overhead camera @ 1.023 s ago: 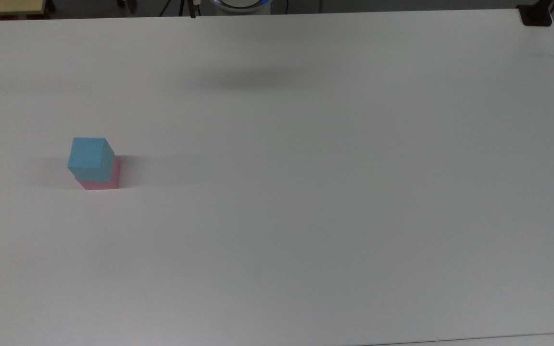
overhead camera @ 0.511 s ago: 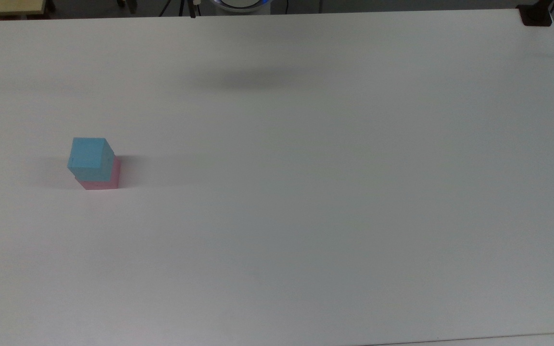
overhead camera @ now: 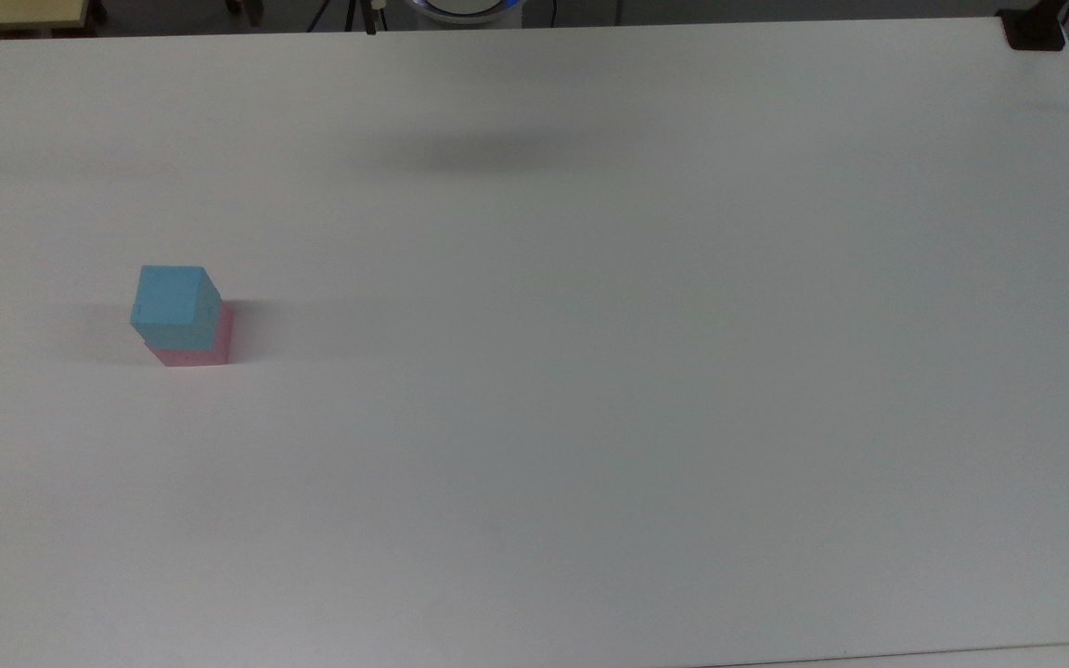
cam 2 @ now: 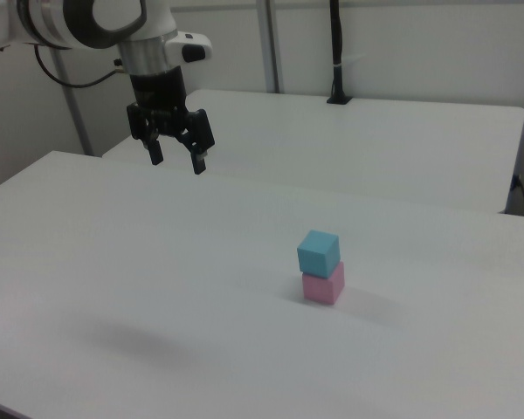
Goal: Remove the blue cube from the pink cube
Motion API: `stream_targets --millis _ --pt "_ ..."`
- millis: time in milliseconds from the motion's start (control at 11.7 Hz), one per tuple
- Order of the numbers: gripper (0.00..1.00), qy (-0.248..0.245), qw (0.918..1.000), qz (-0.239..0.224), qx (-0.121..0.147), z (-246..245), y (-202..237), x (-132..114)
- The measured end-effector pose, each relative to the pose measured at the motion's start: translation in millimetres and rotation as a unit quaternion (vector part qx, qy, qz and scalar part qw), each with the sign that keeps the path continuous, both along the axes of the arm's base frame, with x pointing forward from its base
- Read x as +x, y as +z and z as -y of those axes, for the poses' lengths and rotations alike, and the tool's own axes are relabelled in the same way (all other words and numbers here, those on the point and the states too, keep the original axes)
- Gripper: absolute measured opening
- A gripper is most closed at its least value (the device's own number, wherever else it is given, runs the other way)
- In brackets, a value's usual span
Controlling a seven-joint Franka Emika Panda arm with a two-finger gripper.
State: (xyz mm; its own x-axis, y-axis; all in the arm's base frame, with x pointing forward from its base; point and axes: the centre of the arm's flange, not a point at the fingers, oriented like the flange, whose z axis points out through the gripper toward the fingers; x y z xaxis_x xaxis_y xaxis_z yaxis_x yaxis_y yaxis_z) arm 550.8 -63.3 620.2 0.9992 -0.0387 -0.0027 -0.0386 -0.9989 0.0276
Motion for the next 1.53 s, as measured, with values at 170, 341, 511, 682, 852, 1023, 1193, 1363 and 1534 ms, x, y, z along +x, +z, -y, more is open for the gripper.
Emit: stream_targets --millis 170,341,511,682,852,1023,1193,1363,1534 --pt "1.0 -0.004 1.0 0.004 -0.001 7 -2 2" --pt "1.0 0.021 0.9995 0.021 -0.008 18 -13 16" --pt "1.0 0.059 0.9979 0.022 -0.017 32 -28 28" --pt "1.0 0.085 0.9958 0.024 -0.022 57 -38 33" --pt "1.0 0.075 0.9952 0.053 -0.035 82 -48 45" --pt "1.0 0.064 0.9943 0.071 -0.046 102 -76 63" --pt "1.0 0.042 0.9944 0.082 -0.053 115 -102 77" --pt "1.0 0.011 0.9934 0.098 -0.059 122 -136 95" --pt "1.0 -0.004 0.9927 0.103 -0.063 134 -156 102"
